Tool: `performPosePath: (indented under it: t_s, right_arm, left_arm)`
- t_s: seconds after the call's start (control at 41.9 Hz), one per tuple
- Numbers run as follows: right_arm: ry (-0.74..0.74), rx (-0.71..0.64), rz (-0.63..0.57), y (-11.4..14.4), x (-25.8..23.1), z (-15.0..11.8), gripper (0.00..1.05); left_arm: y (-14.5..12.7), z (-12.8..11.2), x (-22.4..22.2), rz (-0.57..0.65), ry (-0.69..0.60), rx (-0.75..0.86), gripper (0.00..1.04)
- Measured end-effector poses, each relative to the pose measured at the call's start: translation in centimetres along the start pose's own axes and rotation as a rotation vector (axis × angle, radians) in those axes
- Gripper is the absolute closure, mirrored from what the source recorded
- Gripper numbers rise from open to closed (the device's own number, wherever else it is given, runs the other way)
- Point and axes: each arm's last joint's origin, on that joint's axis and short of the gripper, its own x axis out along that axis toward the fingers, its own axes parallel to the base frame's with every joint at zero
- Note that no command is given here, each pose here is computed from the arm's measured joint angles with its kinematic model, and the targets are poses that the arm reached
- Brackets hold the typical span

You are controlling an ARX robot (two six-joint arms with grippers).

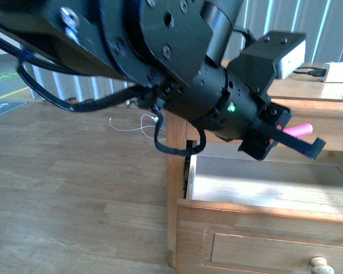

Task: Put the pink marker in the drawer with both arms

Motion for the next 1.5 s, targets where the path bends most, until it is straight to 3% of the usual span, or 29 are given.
performPosePath:
  t_s: [0.239, 0.526, 0.74, 0.932, 1.051, 1.314, 1.505]
  right_arm:
    - [0.0, 0.0, 0.0, 0.0, 0.0, 0.0, 0.09]
    - [0.0, 0.0, 0.0, 0.0, 0.0, 0.0, 0.09]
    - [0.0, 0.0, 0.0, 0.0, 0.0, 0.0, 0.09]
    - [0.0, 0.0, 0.0, 0.0, 0.0, 0.0, 0.09]
    - [0.0, 0.0, 0.0, 0.0, 0.0, 0.0, 0.09]
    - [0.0, 0.0, 0.0, 0.0, 0.0, 0.0, 0.09]
    - [0.0, 0.0, 0.0, 0.0, 0.0, 0.0, 0.09]
  left_arm:
    - [-0.9, -2.2, 5.2, 0.006, 0.083, -0.028, 0.9]
    - [-1.5, -3.4, 7.6, 0.032, 0.13, -0.036, 0.9]
    - [-1.4, -3.3, 7.2, 0.082, 0.125, -0.029, 0.54]
    - [-1.2, -1.1, 2.5, 0.162, 0.036, 0.001, 0.18]
    - [-1.1, 0.5, -0.6, 0.218, -0.031, 0.022, 0.05]
    - [-1.3, 1.6, -8.2, 0.335, -0.155, 0.033, 0.06]
    - [-2.0, -0.7, -16.8, 0.496, -0.236, -0.031, 0.06]
